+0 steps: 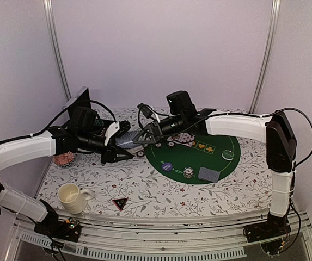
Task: Distribute texas hold em gaming equipment
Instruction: Pass from the left arm to the right
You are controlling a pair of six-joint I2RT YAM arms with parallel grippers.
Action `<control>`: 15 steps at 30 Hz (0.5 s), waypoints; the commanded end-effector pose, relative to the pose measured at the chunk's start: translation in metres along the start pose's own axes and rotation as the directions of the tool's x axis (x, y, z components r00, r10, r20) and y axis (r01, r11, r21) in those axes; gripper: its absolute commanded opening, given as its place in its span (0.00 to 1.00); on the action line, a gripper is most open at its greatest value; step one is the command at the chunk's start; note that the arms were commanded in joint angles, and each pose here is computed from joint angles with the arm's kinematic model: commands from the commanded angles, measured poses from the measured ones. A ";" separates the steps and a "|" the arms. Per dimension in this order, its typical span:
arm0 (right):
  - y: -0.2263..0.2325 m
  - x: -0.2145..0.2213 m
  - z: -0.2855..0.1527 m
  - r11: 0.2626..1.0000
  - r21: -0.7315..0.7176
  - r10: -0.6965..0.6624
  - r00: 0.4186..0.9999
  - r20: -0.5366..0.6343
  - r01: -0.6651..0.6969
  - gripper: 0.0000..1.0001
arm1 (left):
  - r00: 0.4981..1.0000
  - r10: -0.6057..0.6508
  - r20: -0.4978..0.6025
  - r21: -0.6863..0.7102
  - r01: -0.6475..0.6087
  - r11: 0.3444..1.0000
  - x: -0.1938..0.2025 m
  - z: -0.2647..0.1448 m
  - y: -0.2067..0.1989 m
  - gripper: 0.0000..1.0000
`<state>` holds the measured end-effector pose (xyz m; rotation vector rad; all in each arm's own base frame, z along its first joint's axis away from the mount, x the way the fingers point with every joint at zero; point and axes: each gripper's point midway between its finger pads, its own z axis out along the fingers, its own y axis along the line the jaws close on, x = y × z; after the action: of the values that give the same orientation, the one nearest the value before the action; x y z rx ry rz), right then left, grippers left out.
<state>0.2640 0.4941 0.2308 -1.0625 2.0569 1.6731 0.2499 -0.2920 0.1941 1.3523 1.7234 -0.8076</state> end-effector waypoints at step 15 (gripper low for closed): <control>0.004 0.026 0.013 0.991 -0.061 0.110 0.991 -0.081 -0.115 0.01 | 0.989 0.149 -0.001 -0.133 -0.147 0.980 -0.011 -0.012 0.014 0.97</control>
<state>0.2616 0.4943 0.2241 -1.0117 2.1208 1.7426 0.2567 -0.2881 0.1917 1.3667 1.7019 -0.7009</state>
